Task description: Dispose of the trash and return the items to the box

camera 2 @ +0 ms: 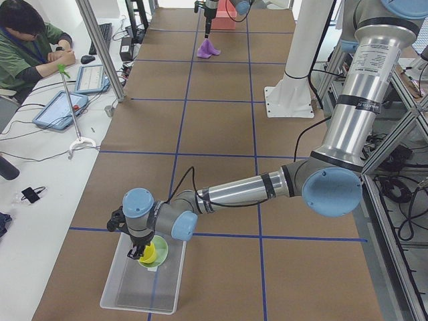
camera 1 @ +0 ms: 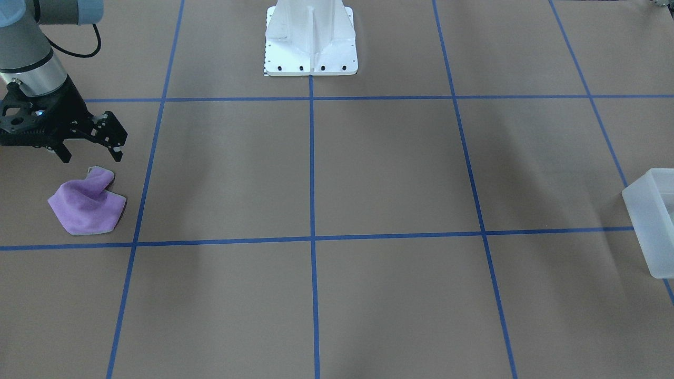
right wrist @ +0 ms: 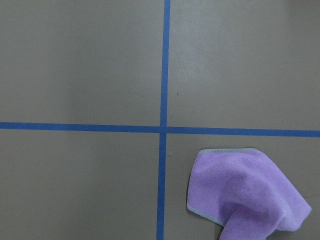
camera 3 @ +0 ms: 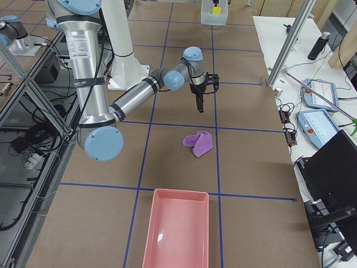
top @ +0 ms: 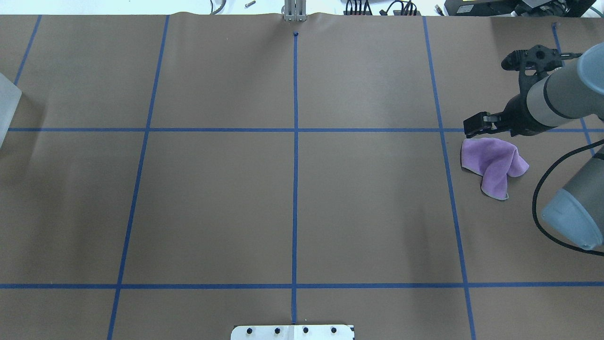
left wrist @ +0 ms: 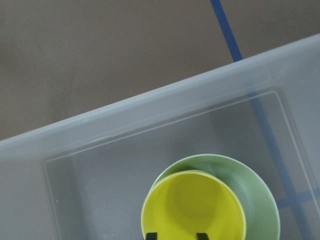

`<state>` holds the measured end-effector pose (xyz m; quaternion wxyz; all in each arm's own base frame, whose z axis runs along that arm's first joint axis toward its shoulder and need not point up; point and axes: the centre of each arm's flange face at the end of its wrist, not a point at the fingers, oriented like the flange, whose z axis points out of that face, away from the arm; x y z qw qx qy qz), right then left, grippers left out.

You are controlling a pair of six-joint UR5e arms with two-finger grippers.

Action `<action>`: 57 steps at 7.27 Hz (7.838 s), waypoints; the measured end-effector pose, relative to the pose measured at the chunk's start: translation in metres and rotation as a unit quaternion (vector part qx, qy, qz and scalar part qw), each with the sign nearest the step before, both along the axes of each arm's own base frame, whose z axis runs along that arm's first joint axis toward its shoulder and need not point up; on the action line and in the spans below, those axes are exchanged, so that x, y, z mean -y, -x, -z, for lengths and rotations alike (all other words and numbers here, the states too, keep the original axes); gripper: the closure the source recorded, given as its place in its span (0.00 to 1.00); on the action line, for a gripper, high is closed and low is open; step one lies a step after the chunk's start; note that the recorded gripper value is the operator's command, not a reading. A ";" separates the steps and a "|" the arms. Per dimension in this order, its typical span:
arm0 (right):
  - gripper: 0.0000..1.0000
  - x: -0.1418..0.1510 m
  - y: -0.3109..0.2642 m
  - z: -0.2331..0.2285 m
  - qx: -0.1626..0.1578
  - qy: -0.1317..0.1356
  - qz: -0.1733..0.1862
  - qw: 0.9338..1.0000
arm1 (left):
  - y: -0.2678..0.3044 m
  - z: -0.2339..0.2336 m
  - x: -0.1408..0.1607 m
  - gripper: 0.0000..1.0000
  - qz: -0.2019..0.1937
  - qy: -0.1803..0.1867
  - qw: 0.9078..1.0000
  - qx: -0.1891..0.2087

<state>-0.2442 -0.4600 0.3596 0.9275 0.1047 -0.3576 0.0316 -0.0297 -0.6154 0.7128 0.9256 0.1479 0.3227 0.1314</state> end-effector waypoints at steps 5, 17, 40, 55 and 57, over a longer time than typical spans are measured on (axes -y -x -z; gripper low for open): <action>0.00 0.004 -0.023 -0.014 -0.009 -0.031 0.059 0.998 | 0.010 0.138 -0.066 0.01 0.045 0.081 0.994 -0.058; 0.27 0.034 -0.033 -0.150 0.016 -0.046 0.052 0.997 | 0.015 0.136 -0.136 0.01 0.047 0.057 0.995 -0.065; 1.00 -0.078 -0.408 -0.307 -0.066 -0.044 0.170 0.982 | 0.017 0.078 -0.185 0.01 0.049 0.122 0.988 -0.077; 0.00 -0.025 -0.353 -0.259 -0.028 0.064 0.085 0.994 | 0.016 0.074 -0.184 0.01 0.048 0.119 0.989 -0.077; 0.00 -0.037 -0.356 -0.255 -0.044 0.076 0.085 0.992 | 0.016 0.072 -0.186 0.01 0.049 0.121 0.989 -0.077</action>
